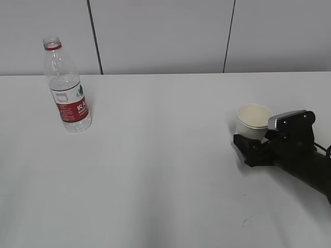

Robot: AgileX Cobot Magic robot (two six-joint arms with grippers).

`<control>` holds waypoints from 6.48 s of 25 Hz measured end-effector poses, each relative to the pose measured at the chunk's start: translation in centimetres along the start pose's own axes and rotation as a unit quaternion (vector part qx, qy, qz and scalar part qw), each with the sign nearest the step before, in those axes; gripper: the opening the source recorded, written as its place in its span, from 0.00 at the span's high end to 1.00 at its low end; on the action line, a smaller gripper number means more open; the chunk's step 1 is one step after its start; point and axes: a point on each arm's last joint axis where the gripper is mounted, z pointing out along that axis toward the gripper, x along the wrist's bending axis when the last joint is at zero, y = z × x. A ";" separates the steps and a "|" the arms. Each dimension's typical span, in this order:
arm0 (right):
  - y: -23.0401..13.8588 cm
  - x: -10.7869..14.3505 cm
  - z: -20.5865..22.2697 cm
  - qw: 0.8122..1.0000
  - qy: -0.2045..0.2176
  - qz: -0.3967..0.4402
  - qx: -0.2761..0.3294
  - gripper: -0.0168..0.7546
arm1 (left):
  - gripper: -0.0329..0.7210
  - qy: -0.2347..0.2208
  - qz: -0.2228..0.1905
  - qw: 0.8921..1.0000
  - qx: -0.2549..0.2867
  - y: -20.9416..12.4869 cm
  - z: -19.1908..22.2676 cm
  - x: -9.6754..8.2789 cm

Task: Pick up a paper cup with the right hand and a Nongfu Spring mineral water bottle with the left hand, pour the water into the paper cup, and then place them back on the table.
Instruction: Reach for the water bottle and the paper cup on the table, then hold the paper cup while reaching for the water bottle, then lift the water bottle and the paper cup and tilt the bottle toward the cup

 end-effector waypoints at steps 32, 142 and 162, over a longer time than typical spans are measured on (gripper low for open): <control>0.7 -0.4 1.7 1.000 0.012 -0.013 -0.024 0.35 | 0.17 0.000 0.000 1.000 0.000 0.0 0.0 0.0; 8.8 8.8 7.1 0.971 0.215 -0.075 -0.073 0.37 | 0.41 -0.123 -0.027 0.984 -0.128 -1.0 44.0 -7.6; 8.3 11.2 6.7 0.955 0.277 -0.087 -0.051 0.37 | 0.43 -0.227 0.103 0.956 -0.158 1.9 45.9 -7.4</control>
